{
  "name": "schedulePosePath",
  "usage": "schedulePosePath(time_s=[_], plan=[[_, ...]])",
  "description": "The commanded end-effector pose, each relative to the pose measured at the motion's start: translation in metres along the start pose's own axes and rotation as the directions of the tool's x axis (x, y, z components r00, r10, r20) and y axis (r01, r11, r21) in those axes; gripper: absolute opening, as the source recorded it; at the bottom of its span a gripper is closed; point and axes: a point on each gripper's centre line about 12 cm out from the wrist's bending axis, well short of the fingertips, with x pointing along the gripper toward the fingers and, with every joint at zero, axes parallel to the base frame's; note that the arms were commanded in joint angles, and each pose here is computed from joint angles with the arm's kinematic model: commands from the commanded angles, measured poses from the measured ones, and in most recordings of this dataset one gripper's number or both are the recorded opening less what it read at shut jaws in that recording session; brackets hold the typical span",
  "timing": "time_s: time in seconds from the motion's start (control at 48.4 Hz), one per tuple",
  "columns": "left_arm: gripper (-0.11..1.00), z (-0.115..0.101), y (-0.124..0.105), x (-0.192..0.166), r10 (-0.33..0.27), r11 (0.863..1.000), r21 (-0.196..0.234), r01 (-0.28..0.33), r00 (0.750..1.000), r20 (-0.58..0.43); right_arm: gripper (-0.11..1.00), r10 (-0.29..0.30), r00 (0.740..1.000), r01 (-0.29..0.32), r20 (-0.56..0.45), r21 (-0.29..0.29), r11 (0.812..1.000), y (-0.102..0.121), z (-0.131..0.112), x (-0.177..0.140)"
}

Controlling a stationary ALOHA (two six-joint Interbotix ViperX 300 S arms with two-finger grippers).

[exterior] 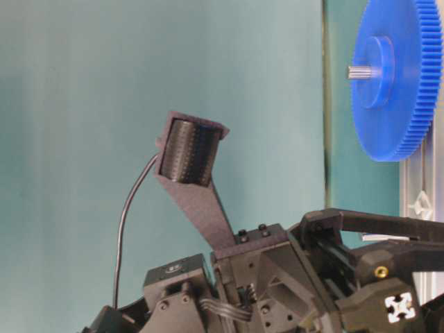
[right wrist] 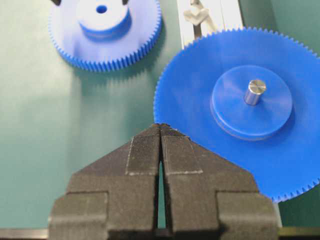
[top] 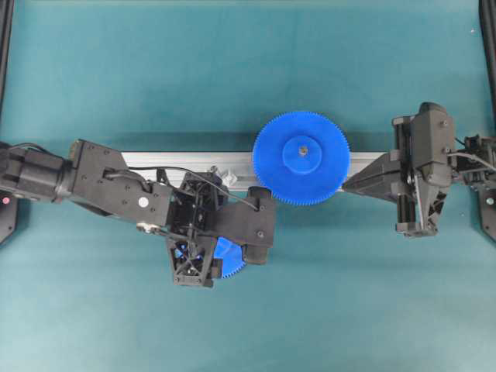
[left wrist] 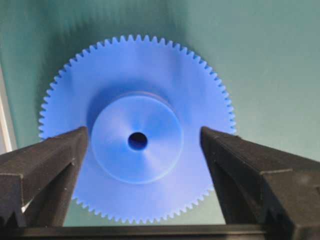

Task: Insert the small gear onto the shaft.
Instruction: 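Lower the left gripper and close it on the small gear's hub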

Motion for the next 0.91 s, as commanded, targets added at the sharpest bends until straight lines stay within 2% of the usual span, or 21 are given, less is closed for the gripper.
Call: schedulePosePath(time_s=[0.0, 0.434, 0.889], plan=[[0.92, 0.01, 0.003, -0.009, 0.004, 1.0, 0.002, -0.004, 0.999, 0.038, 0.01, 0.005, 1.0, -0.006, 0.029, 0.011, 1.0, 0.002, 0.008, -0.001], [0.92, 0.004, 0.003, 0.001, 0.003, 1.0, -0.012, -0.003, 1.0, 0.003, 0.01, 0.005, 1.0, -0.005, 0.023, 0.011, 1.0, 0.001, 0.005, -0.001], [0.92, -0.004, 0.003, 0.007, 0.006, 1.0, -0.008, -0.006, 1.0, -0.017, 0.01, 0.005, 1.0, -0.005, 0.021, 0.012, 1.0, 0.001, 0.004, -0.001]])
